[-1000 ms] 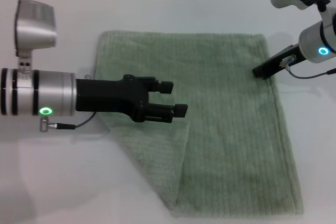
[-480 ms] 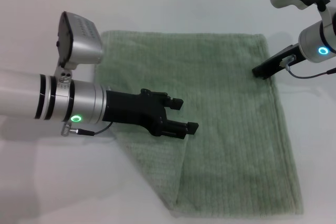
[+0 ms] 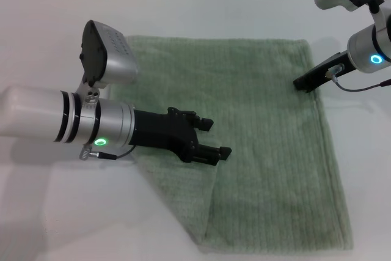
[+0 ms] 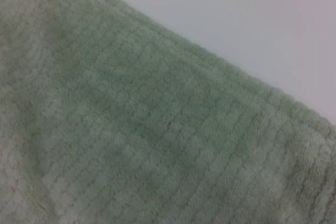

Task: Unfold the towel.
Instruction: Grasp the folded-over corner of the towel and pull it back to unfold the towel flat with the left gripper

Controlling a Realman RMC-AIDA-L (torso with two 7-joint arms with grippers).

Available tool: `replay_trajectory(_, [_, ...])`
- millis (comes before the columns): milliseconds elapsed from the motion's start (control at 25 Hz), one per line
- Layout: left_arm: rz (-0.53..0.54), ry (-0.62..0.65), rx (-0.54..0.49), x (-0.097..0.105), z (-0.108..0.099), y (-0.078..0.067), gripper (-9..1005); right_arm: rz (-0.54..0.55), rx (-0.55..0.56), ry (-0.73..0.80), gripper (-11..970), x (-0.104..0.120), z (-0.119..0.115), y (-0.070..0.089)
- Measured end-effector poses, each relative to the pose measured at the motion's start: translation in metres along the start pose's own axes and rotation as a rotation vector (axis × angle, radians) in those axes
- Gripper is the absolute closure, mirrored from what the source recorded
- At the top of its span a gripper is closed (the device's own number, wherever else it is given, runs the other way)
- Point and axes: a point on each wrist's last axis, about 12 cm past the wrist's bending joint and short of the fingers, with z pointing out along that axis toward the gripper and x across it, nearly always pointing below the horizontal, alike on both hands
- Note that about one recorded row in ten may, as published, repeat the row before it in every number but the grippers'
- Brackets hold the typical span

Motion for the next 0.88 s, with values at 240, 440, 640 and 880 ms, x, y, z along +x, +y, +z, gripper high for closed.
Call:
replay_trajectory(240, [0.007,0.002,0.0,-0.001,0.002,-0.0008,211,0.0,0.0,0.0,961,0.0,0.0,0.0])
replay_trajectory(440, [0.016,0.008,0.004,-0.001,0.0031,-0.0017,216,-0.001,0.001,-0.002,961,-0.0002,0.0,-0.0001])
replay_trajectory(640, [0.025,0.023,0.005,0.0,0.0046,-0.0024,297,-0.008,-0.002,-0.005,961,-0.0005,-0.0001,0.0002])
replay_trajectory(880, [0.027,0.029,0.005,0.0002,0.0054,-0.0026,537,-0.008,-0.003,-0.005,961,-0.0006,-0.0001,0.0002])
